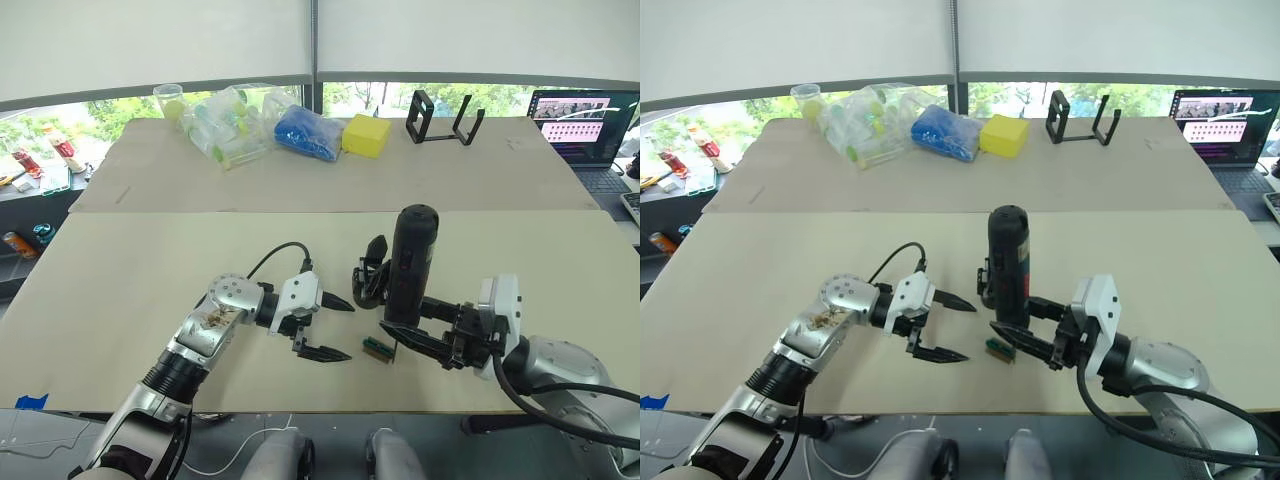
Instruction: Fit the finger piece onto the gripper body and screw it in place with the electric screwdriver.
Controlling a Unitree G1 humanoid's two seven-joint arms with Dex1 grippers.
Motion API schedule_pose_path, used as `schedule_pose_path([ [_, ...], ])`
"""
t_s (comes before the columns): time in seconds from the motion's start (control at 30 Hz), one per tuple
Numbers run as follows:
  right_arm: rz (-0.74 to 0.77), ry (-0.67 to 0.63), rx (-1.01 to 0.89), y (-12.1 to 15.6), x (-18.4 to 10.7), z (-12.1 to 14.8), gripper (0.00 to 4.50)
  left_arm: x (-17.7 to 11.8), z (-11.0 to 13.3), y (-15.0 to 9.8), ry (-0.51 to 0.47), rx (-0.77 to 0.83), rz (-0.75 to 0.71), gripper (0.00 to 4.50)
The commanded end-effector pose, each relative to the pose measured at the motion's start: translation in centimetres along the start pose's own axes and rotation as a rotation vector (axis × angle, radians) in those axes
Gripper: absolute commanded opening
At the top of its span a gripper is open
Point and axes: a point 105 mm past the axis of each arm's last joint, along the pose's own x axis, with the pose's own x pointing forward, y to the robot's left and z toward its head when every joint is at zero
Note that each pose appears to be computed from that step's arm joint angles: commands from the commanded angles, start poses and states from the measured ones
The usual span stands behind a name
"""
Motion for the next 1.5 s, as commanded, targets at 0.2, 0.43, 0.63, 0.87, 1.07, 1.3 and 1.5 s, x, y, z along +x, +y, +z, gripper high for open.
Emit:
schedule_pose_path([
  [0.2,0.018,-0.063,-0.090,-0.1,-0.4,2.5,1.91,-0.1,0.8,0.6,-0.012,0.038,0.012,4.50],
  [0.43,-0.012,-0.136,-0.054,-0.4,-0.4,4.7,1.91,0.1,0.6,0.1,-0.016,0.031,-0.012,4.50],
  [0.63,-0.018,-0.128,-0.045,-0.3,-0.2,4.2,1.91,0.3,0.5,-0.4,-0.017,0.020,-0.047,4.50],
  [0.87,-0.014,-0.121,-0.037,0.2,-0.1,3.6,1.91,0.5,0.2,-0.7,-0.002,0.034,-0.060,4.50],
  [1.07,-0.015,-0.129,-0.046,0.1,0.0,3.7,1.91,0.5,0.1,-0.7,0.004,0.037,-0.058,4.50],
  [1.3,-0.011,-0.127,-0.047,0.2,0.1,3.6,1.91,0.4,0.0,-0.7,0.010,0.039,-0.056,4.50],
  [1.5,-0.006,-0.130,-0.054,0.2,0.3,3.7,1.91,0.3,0.0,-0.6,0.012,0.041,-0.051,4.50],
])
